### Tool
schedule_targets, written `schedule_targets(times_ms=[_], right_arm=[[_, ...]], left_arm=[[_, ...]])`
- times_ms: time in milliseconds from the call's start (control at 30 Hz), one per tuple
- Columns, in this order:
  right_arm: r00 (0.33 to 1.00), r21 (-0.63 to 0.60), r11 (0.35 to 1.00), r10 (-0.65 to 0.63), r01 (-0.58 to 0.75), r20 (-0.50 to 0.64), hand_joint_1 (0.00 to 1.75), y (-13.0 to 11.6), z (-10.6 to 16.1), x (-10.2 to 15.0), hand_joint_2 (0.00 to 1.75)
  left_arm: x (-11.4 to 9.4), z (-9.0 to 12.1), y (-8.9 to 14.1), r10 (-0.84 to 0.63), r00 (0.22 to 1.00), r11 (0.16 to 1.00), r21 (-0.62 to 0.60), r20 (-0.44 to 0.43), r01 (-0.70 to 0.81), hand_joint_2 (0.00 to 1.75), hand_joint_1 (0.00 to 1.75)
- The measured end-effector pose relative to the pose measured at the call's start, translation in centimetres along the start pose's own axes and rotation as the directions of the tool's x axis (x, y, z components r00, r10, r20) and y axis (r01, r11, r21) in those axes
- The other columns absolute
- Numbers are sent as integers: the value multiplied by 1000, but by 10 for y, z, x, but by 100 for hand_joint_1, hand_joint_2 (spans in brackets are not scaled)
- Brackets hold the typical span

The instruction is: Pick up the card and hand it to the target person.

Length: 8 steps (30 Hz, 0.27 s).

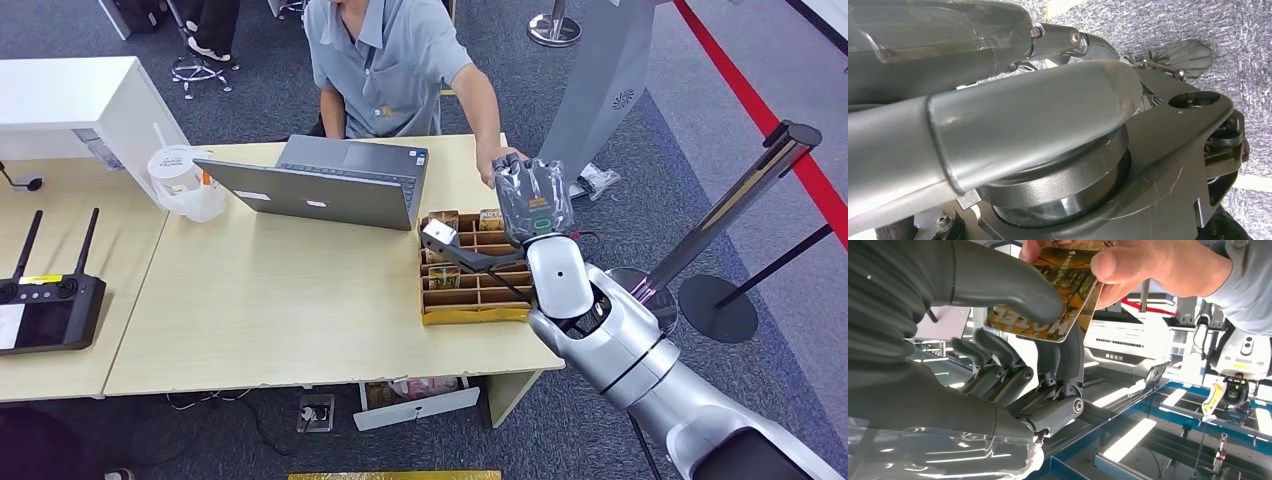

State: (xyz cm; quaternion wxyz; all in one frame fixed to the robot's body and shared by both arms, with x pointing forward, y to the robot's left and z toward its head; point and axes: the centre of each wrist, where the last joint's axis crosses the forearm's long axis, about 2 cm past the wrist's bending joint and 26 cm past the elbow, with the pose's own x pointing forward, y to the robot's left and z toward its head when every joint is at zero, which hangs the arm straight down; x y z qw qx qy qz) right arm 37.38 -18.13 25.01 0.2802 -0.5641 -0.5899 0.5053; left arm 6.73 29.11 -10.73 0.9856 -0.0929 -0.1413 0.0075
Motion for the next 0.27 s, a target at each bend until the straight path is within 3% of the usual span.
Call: schedule_targets(times_ms=[33, 267], right_arm=[[1000, 0, 1000, 0, 0, 0, 0, 0, 0, 0, 175], [998, -41, 998, -55, 55, 3, 0, 1, 2, 3, 175]], left_arm=[[0, 0, 0, 0, 1000, 1000, 0, 0, 0, 0, 0], [0, 0, 0, 1, 1000, 1000, -2, 3, -1, 0, 0]])
